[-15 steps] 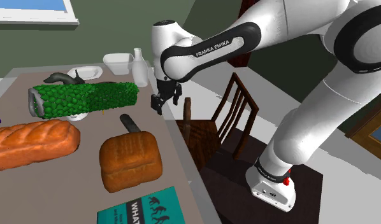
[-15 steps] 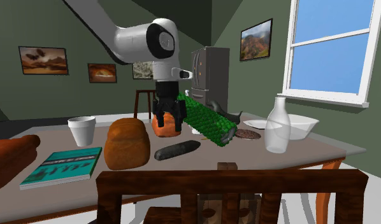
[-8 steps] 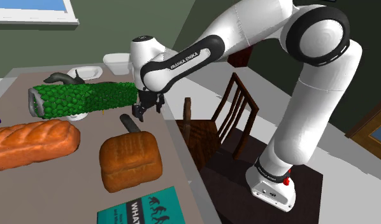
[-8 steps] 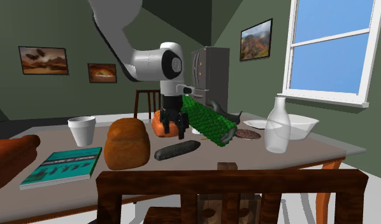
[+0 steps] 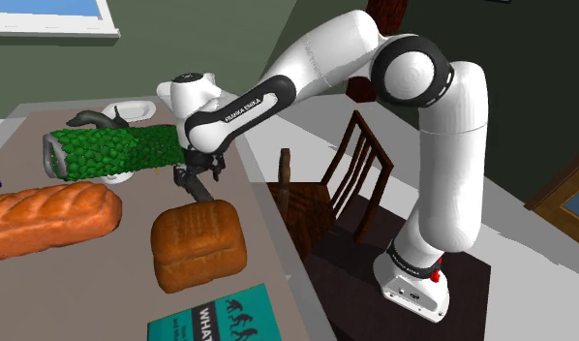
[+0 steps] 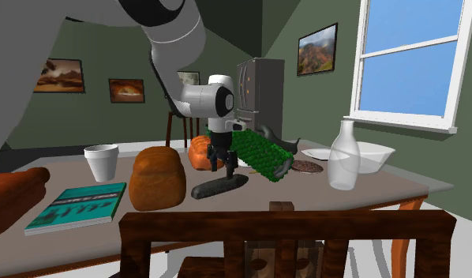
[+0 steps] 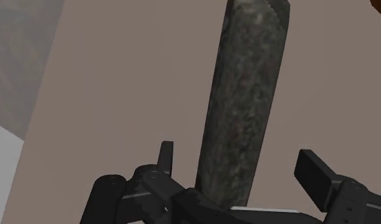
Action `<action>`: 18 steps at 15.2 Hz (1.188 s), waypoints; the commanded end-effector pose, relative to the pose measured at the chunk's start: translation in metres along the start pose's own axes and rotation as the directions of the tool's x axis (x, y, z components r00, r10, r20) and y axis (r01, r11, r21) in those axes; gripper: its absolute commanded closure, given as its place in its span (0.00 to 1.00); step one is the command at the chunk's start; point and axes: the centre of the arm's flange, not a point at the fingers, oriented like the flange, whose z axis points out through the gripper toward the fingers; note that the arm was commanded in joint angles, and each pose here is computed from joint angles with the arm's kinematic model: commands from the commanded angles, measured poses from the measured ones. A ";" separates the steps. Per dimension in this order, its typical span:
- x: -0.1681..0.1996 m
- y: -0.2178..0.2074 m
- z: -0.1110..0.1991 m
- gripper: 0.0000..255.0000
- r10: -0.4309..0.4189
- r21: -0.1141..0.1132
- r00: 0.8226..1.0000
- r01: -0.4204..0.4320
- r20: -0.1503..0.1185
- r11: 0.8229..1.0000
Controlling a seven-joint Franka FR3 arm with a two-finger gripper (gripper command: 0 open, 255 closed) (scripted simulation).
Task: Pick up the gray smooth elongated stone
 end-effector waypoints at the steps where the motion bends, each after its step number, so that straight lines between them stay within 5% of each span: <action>1: 0.008 -0.007 0.013 0.00 0.008 0.004 1.000 -0.008 -0.002 1.000; 9: 0.008 -0.006 0.048 0.00 0.008 0.004 1.000 -0.008 -0.002 1.000; 10: 0.008 -0.006 0.048 1.00 0.008 0.004 1.000 -0.008 -0.002 1.000; 18: 0.008 -0.005 0.048 1.00 0.008 0.004 1.000 -0.008 -0.002 1.000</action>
